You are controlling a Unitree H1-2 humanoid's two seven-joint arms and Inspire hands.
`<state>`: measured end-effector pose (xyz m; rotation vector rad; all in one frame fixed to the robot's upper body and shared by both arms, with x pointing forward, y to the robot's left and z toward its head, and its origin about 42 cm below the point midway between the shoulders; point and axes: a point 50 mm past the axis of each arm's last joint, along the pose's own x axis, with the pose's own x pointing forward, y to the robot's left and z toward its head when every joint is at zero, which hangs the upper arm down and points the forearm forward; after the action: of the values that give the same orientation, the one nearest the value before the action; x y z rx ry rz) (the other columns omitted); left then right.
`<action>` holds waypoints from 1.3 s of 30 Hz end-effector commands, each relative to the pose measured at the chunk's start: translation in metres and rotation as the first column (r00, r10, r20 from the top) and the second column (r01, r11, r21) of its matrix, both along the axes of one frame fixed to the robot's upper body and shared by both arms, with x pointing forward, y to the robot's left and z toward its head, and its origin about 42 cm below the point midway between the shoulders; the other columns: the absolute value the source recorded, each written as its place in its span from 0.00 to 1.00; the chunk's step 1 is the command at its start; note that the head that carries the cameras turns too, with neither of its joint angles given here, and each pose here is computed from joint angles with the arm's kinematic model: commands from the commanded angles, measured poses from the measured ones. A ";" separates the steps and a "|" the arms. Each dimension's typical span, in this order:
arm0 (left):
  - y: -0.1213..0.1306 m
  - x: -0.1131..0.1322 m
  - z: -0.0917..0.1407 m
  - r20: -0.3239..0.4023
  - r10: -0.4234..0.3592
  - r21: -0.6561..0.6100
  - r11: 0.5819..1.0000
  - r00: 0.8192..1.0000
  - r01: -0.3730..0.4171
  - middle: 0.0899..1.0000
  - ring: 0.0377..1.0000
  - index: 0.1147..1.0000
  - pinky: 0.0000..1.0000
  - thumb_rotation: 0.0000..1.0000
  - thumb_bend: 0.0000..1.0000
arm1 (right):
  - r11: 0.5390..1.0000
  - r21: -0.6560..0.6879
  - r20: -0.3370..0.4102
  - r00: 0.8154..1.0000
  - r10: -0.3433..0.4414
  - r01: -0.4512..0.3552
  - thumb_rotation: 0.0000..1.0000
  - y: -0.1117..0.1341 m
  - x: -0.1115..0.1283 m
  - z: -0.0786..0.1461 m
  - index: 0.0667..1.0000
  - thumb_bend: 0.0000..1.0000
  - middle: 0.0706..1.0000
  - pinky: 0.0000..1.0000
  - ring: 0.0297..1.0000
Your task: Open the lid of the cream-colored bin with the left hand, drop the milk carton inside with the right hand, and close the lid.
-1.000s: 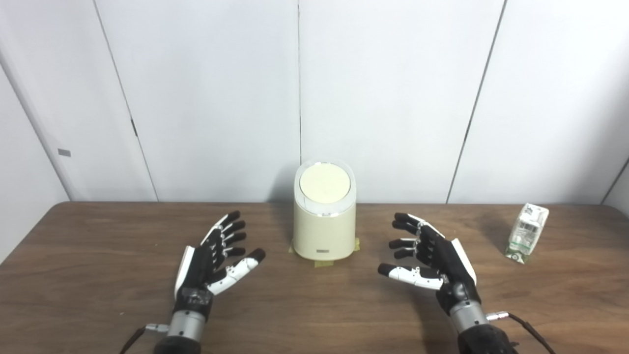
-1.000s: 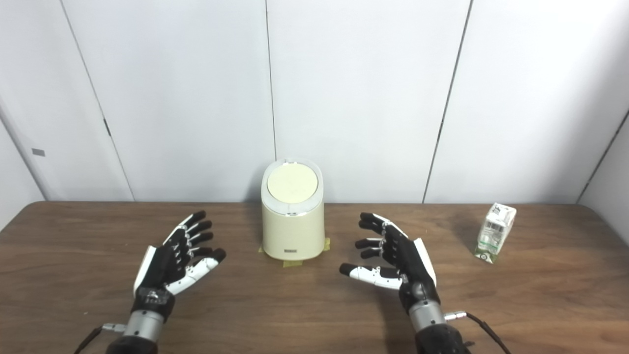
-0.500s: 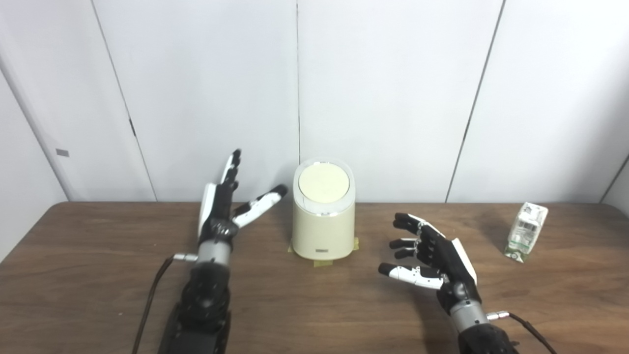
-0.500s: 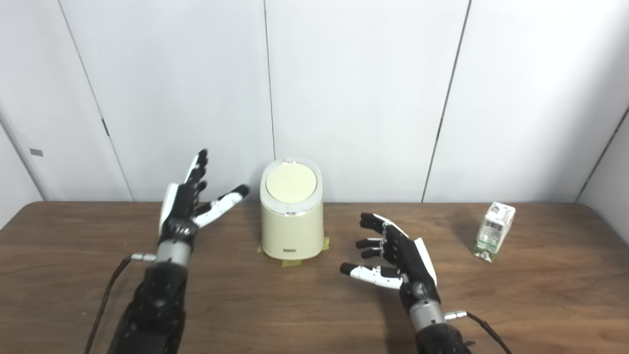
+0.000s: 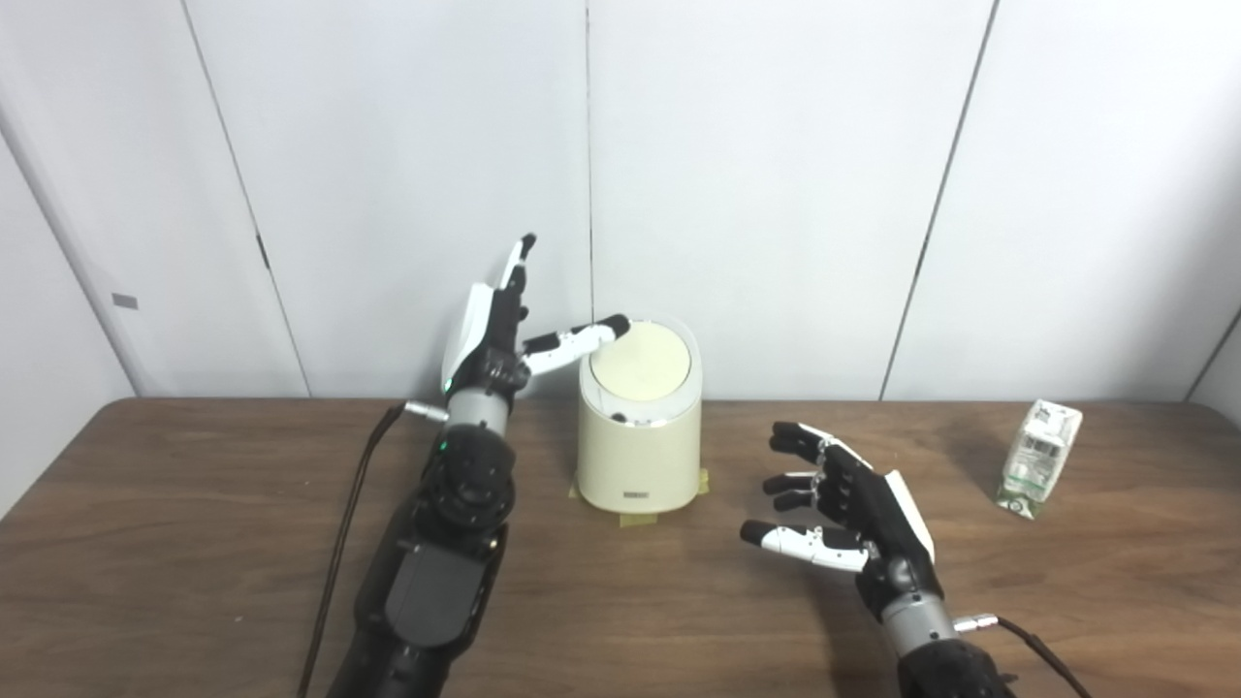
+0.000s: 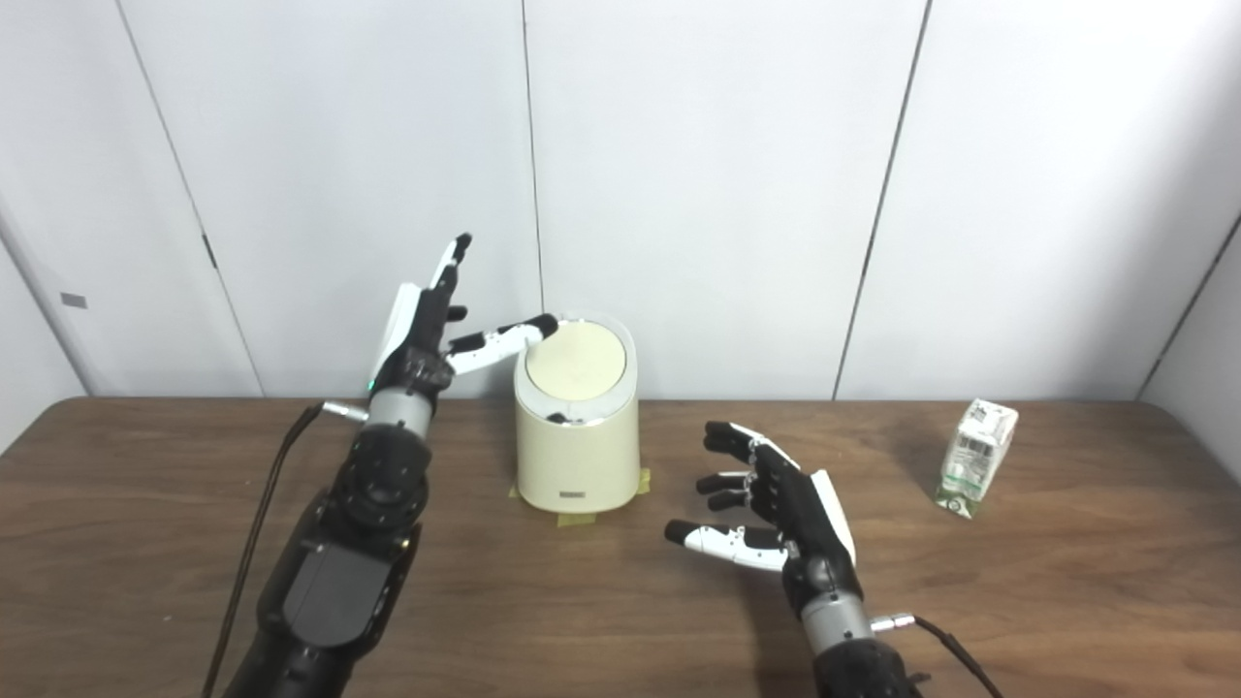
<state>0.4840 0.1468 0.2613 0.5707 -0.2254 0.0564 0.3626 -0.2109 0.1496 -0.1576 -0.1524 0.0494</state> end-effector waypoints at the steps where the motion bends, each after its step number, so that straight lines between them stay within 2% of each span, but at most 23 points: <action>1: -0.006 0.010 0.032 0.100 0.024 0.048 0.998 0.995 -0.029 1.00 1.00 1.00 0.83 0.43 0.99 | 1.000 0.008 0.090 0.996 0.004 -0.005 0.01 0.004 0.008 0.023 0.74 0.72 0.76 0.54 0.59; 4: -0.011 0.013 0.033 0.097 0.030 0.093 0.995 0.995 -0.039 1.00 1.00 1.00 0.90 0.42 0.97 | 1.000 -0.001 0.093 0.996 0.003 -0.003 0.02 0.005 0.008 0.024 0.74 0.72 0.77 0.55 0.59; 7: -0.014 0.017 0.034 0.086 0.036 0.124 0.991 0.996 -0.046 1.00 1.00 1.00 0.93 0.41 0.95 | 1.000 -0.004 0.091 0.996 0.001 0.000 0.02 0.007 0.008 0.024 0.74 0.72 0.77 0.56 0.60; 12: -0.019 0.020 0.036 0.084 0.059 0.209 0.975 0.995 -0.076 1.00 1.00 1.00 0.92 0.38 0.94 | 1.000 -0.007 0.092 0.996 -0.005 0.006 0.02 0.009 0.007 0.025 0.74 0.72 0.77 0.57 0.59; 19: -0.019 0.022 0.030 0.115 0.054 0.350 0.932 0.992 -0.092 1.00 1.00 1.00 0.98 0.32 0.96 | 1.000 -0.004 0.097 0.995 -0.009 0.010 0.02 0.010 0.008 0.026 0.73 0.72 0.76 0.56 0.59; 23: -0.019 0.019 0.026 0.122 0.041 0.420 0.903 0.992 -0.089 1.00 1.00 1.00 0.99 0.30 0.99 | 1.000 0.001 0.099 0.995 -0.007 0.007 0.04 0.011 0.008 0.026 0.73 0.72 0.76 0.56 0.59; 31: -0.017 0.012 0.024 0.109 0.014 0.589 0.805 0.994 -0.076 1.00 1.00 1.00 0.96 0.35 1.00 | 1.000 0.001 0.092 0.996 -0.008 0.008 0.03 0.012 0.008 0.028 0.73 0.72 0.76 0.57 0.59; 35: -0.016 0.008 0.028 0.086 0.004 0.653 0.755 0.996 -0.059 1.00 1.00 1.00 0.99 0.35 1.00 | 1.000 -0.008 0.098 0.995 -0.007 0.008 0.02 0.012 0.009 0.027 0.73 0.71 0.76 0.56 0.59; 39: -0.014 0.006 0.026 0.048 -0.008 0.691 0.723 0.999 -0.027 1.00 1.00 1.00 0.99 0.36 1.00 | 1.000 -0.011 0.097 0.995 -0.008 0.009 0.04 0.013 0.009 0.028 0.73 0.72 0.76 0.55 0.59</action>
<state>0.4860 0.1315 0.2672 1.2930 -0.2527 -0.0299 0.3621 -0.2039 0.1510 -0.1761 -0.1476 0.0337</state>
